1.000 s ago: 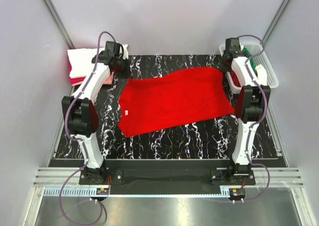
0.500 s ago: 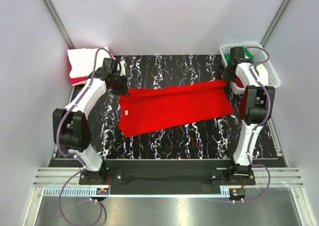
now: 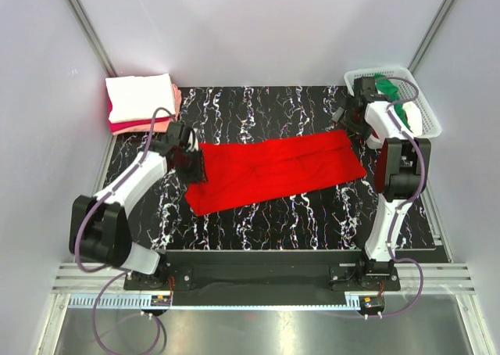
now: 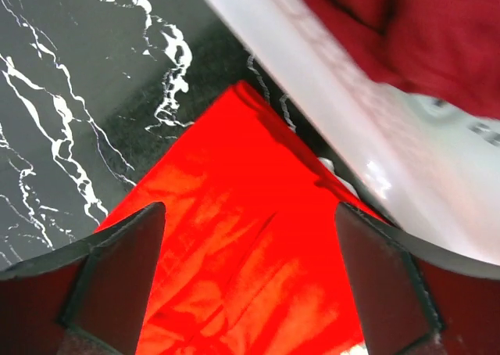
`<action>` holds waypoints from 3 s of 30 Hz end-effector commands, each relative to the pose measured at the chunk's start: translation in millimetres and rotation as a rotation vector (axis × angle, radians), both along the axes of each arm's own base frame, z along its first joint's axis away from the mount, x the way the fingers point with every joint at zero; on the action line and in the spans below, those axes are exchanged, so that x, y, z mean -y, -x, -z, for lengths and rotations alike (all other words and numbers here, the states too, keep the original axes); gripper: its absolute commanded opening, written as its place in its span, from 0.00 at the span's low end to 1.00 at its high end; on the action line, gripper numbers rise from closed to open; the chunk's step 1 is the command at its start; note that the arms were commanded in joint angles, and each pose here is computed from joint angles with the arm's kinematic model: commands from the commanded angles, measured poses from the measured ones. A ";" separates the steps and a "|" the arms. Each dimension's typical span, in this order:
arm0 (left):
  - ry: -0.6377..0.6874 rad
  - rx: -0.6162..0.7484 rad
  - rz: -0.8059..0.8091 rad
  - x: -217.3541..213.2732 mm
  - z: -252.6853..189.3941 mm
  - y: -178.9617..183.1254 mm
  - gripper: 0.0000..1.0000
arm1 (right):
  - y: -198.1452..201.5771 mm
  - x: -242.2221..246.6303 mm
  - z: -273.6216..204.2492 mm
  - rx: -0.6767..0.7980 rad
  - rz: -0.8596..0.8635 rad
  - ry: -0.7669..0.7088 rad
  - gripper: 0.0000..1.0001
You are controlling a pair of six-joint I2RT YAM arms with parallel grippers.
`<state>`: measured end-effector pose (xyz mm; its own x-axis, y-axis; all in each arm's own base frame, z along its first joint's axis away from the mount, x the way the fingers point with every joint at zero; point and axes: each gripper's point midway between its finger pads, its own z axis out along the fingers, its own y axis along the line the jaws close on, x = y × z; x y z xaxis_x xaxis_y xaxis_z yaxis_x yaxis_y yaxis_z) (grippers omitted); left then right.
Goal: Fold and stack the t-shirts
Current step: Fold the tshirt
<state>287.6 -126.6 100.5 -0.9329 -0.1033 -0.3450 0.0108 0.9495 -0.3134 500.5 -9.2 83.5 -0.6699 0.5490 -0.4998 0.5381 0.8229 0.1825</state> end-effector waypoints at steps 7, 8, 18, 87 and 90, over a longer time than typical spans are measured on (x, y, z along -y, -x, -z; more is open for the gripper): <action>0.025 0.116 -0.103 1.3 -18.2 18.7 0.70 | 11.3 9.6 -53.4 0.130 0.008 -0.009 0.93; 0.023 0.117 -0.119 0.9 -16.4 16.4 0.70 | 7.3 -4.7 -54.0 0.147 -0.045 -0.043 0.92; 0.095 0.017 -0.198 27.3 35.5 -22.3 0.55 | 26.6 -79.8 30.7 -0.051 -0.290 -0.211 0.82; 0.074 0.290 -0.176 -31.1 -82.6 60.7 0.99 | -57.1 -235.0 87.5 -0.113 -0.370 -0.462 0.00; 0.072 0.276 -0.180 -32.6 -76.5 67.9 0.99 | -104.0 -230.8 62.1 0.070 -0.367 -0.416 0.00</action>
